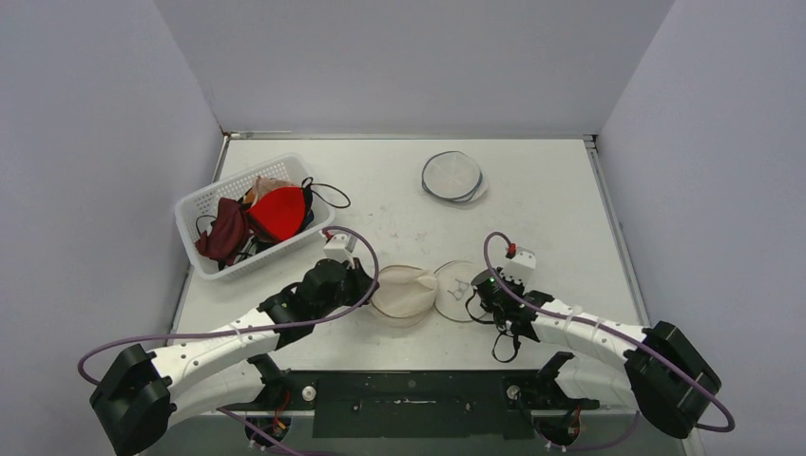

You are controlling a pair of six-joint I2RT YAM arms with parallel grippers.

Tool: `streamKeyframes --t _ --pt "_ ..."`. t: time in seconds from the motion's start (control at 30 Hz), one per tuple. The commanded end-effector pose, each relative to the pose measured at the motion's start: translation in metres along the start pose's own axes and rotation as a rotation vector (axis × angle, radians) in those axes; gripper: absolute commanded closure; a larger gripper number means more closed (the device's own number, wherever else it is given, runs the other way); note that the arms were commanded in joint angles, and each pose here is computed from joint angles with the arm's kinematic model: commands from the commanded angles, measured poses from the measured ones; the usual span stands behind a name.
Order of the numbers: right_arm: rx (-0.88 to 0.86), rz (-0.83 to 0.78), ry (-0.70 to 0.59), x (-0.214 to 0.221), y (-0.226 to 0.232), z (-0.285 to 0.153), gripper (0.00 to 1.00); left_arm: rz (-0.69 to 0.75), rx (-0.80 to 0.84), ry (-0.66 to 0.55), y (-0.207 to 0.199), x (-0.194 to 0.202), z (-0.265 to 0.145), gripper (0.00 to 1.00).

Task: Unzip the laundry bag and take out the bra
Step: Adjust the laundry bag at the center of the board.

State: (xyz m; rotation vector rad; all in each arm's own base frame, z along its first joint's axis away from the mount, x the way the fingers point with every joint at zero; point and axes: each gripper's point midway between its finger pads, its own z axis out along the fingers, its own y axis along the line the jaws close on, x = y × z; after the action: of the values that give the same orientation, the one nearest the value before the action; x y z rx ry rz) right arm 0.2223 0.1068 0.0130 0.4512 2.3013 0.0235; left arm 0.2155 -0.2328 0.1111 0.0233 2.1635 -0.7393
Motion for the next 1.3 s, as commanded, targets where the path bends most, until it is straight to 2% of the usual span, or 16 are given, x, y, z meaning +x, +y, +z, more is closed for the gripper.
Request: streamKeyframes --t 0.0,0.13,0.3,0.4,0.6,0.7,0.77,0.87,0.97,1.03,1.1,1.2,1.27 --pt "-0.077 -0.038 -0.055 -0.041 0.021 -0.034 0.95 -0.003 0.075 -0.058 -0.026 -0.026 -0.002 1.0" --pt "-0.2 -0.104 -0.19 -0.099 0.046 -0.083 0.95 0.0 0.086 -0.082 -0.033 -0.038 -0.005 1.0" --pt "-0.249 -0.242 -0.287 -0.143 0.067 -0.134 0.95 0.019 0.031 -0.114 -0.033 -0.058 -0.004 1.0" --pt "-0.347 -0.282 -0.358 -0.167 0.086 -0.173 0.95 0.024 0.003 -0.13 -0.038 -0.076 -0.003 1.0" --pt "-0.797 -0.23 -0.474 -0.211 0.133 -0.273 0.95 0.018 0.014 -0.159 -0.064 -0.111 -0.002 1.0" --pt "-1.03 -0.162 -0.571 -0.238 0.138 -0.336 0.95 -0.002 0.036 -0.188 -0.075 -0.124 -0.004 1.0" --pt "-1.094 -0.124 -0.608 -0.249 0.134 -0.359 0.95 -0.022 0.038 -0.2 -0.073 -0.123 0.0 1.0" --pt "-0.963 -0.152 -0.555 -0.239 0.132 -0.326 0.95 -0.046 0.014 -0.15 -0.061 -0.099 0.021 1.0" --pt "-0.61 -0.245 -0.444 -0.21 0.113 -0.247 0.95 -0.02 -0.05 0.015 -0.044 -0.058 0.049 1.0" --pt "-0.43 -0.278 -0.42 -0.197 0.095 -0.212 0.95 -0.024 -0.082 0.046 -0.043 -0.055 0.053 1.0" --pt "-0.418 -0.263 -0.45 -0.201 0.088 -0.212 0.95 -0.046 -0.025 -0.053 -0.058 -0.082 0.041 1.0" --pt "-0.397 -0.229 -0.506 -0.223 0.083 -0.227 0.95 -0.098 0.111 -0.267 -0.092 -0.143 -0.001 1.0" --pt "-0.359 -0.226 -0.528 -0.234 0.08 -0.232 0.95 -0.1 0.152 -0.319 -0.106 -0.165 -0.019 1.0"
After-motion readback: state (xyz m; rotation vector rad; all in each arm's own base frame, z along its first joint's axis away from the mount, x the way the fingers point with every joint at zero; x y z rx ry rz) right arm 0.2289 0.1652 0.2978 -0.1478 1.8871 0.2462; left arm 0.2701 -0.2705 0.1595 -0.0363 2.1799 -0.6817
